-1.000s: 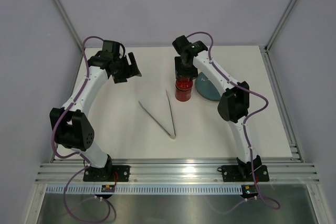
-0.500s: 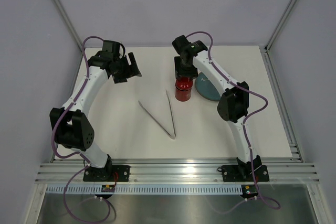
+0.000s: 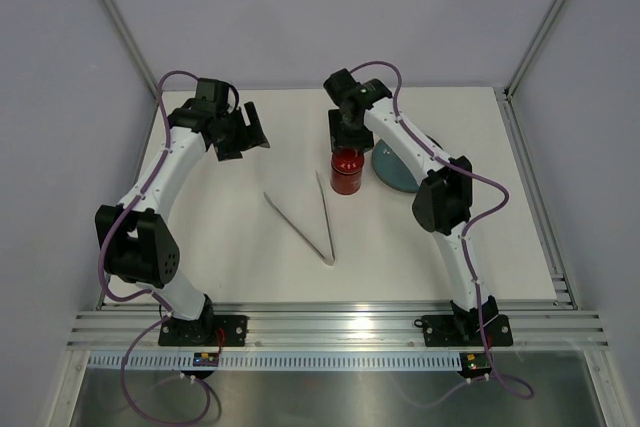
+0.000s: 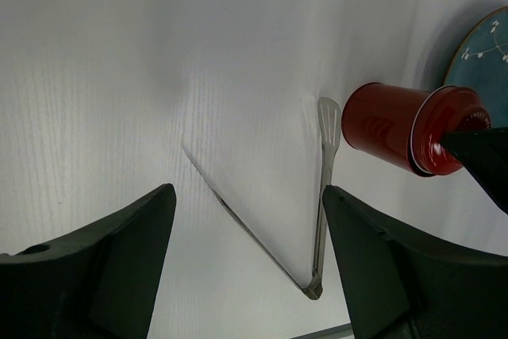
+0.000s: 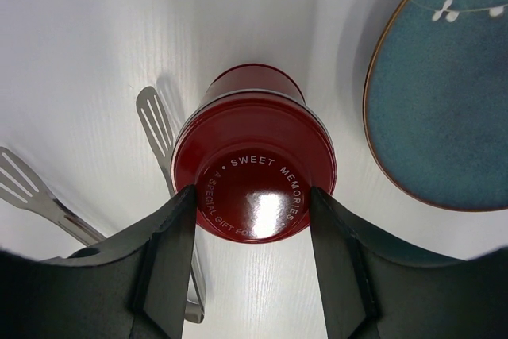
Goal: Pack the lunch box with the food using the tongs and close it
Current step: Close the box lid on the packing box.
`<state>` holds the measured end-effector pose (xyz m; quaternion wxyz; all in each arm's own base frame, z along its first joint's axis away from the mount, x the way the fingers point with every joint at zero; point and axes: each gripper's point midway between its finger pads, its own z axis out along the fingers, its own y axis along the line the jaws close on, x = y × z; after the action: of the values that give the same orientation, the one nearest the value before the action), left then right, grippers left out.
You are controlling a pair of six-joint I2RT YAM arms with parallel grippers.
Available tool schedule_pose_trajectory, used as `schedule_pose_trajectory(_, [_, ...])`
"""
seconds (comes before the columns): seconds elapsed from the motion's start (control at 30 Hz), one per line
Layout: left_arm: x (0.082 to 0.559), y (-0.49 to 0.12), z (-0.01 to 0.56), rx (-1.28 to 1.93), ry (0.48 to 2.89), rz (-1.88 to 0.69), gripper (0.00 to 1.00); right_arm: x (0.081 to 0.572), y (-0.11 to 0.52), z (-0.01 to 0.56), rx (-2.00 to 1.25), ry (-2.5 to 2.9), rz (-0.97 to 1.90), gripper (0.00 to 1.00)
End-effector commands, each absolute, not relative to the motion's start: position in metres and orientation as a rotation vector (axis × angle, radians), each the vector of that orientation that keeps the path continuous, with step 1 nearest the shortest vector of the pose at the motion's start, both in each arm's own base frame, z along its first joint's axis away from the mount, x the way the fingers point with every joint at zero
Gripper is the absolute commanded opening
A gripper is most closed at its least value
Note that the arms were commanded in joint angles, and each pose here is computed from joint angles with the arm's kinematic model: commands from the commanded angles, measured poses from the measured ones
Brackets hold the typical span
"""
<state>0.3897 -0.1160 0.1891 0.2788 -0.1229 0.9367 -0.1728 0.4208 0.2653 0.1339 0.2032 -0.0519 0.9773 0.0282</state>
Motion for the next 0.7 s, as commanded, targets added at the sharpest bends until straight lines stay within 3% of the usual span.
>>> schedule_pose_trajectory(0.0, [0.394,-0.117,0.208,-0.291,2.441,-0.477,0.79,0.405,0.275,0.123,-0.210,2.776,0.096,0.13])
schedule_pose_trajectory(0.67, [0.393,-0.116,0.207,-0.297,2.441,-0.478,0.79,0.390,0.273,0.108,-0.165,2.753,0.084,0.11])
